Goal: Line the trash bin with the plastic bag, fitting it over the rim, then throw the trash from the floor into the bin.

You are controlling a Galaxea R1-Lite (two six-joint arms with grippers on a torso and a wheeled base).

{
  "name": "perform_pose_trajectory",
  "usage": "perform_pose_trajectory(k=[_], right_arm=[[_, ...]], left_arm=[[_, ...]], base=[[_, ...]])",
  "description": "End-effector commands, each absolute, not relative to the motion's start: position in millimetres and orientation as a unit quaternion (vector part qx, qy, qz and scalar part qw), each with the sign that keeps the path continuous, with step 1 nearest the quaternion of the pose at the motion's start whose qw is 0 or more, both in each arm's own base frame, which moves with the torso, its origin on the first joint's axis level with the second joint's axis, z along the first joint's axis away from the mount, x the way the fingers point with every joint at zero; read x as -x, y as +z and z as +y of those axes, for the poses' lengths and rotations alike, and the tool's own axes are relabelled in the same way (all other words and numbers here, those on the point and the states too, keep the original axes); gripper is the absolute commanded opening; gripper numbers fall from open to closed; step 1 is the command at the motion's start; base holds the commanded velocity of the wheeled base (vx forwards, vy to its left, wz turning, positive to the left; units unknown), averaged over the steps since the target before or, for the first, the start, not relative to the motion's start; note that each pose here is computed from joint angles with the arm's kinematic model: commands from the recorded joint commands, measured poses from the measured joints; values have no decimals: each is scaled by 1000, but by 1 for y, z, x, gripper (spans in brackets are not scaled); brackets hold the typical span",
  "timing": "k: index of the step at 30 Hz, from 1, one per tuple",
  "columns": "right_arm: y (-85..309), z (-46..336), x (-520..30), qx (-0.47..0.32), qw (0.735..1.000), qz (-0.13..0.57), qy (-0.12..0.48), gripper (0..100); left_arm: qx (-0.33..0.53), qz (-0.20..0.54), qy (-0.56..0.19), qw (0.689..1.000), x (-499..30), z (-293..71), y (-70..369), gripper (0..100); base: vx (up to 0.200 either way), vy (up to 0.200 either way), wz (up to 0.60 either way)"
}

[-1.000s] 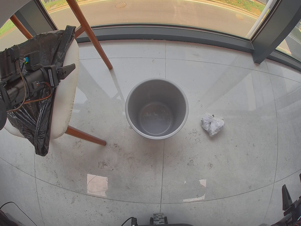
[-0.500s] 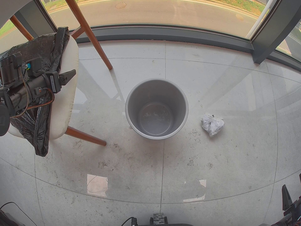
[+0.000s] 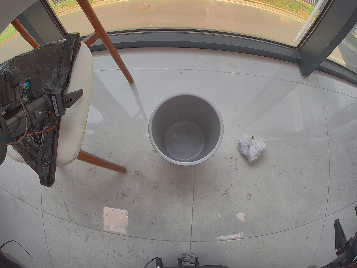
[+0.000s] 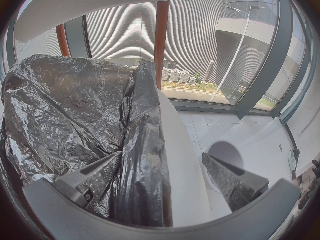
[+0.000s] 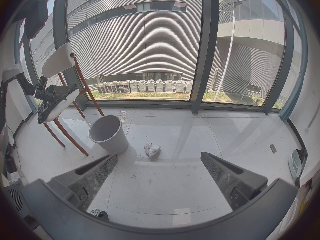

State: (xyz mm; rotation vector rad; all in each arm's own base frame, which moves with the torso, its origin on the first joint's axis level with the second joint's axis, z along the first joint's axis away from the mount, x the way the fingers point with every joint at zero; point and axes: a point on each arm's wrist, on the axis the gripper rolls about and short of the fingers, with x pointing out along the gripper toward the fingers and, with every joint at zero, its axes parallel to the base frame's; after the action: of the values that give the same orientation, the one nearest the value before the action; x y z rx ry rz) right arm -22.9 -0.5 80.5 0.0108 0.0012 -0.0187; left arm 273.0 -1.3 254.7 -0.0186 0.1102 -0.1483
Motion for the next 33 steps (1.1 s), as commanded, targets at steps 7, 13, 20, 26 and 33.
perform_pose_trajectory(k=[7,13,20,26,33], right_arm=[[75,0,22,-5,1000,8,-9,100],[76,0,22,-6,1000,7,-9,100],[76,0,22,-6,1000,7,-9,100],[76,0,22,-5,1000,7,-9,100],[76,0,22,-5,1000,7,-9,100]], left_arm=[[6,41,-66,997,-271,0,259,0],[6,42,-66,997,-271,0,258,0],[14,-6,-89,996,-249,-4,286,0],[52,10,-117,992,-232,-2,282,0],[92,10,-125,988,-223,-3,284,0]], base=[[0,0,0],[0,0,0],[0,0,0],[0,0,0],[0,0,0]])
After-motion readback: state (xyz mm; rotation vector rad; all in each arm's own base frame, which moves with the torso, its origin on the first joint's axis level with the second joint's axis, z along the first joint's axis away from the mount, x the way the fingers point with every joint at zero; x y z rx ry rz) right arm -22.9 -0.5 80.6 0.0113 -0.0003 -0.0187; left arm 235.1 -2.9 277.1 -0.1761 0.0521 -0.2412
